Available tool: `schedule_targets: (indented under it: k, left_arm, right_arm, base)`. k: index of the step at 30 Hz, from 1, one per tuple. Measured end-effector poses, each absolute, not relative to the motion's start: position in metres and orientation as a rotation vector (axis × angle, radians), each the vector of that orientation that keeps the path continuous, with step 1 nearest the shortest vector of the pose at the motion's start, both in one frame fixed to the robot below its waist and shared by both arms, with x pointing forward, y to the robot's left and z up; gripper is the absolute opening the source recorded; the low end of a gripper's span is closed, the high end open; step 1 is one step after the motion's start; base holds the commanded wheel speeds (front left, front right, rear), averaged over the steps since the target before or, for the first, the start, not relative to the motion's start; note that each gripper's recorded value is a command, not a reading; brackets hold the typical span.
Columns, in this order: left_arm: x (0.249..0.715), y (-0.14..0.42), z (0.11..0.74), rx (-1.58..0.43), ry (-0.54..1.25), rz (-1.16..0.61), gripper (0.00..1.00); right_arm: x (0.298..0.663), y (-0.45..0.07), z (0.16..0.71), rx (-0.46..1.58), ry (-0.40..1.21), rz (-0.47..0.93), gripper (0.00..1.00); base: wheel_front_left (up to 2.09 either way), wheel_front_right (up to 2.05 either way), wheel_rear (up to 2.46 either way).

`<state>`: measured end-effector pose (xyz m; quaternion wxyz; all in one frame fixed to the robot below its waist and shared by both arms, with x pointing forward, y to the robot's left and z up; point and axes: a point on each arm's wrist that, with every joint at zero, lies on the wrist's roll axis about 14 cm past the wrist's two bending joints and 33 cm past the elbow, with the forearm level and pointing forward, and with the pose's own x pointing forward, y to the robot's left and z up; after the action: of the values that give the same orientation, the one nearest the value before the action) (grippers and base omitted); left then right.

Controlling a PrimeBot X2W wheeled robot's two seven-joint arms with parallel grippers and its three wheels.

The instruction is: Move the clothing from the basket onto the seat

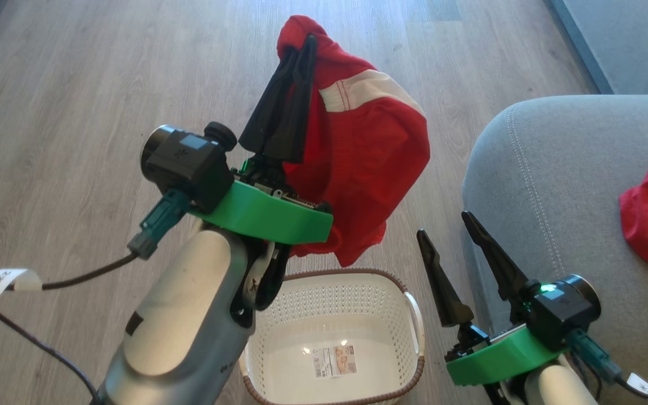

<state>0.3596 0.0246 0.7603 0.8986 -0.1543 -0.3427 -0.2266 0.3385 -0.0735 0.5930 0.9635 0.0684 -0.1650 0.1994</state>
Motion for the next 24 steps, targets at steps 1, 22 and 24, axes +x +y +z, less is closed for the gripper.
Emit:
schedule_targets:
  k: [1, 22, 24]
  left_arm:
    - [0.36, 0.025, 0.76, -0.32, -0.71, -0.469, 0.0]
    - [0.347, -0.003, 0.745, -0.28, -0.669, -0.574, 0.0]
    - [0.345, -0.005, 0.744, -0.274, -0.666, -0.581, 0.0]
  right_arm:
    - [0.339, -0.073, 0.593, 0.138, -0.334, 0.404, 1.0]
    - [0.347, -0.037, 0.615, 0.053, -0.396, 0.562, 1.0]
    - [0.349, -0.036, 0.619, 0.049, -0.407, 0.564, 1.0]
  base:
    - [0.0, 0.0, 0.0]
    - [0.0, 0.0, 0.0]
    - [0.0, 0.0, 0.0]
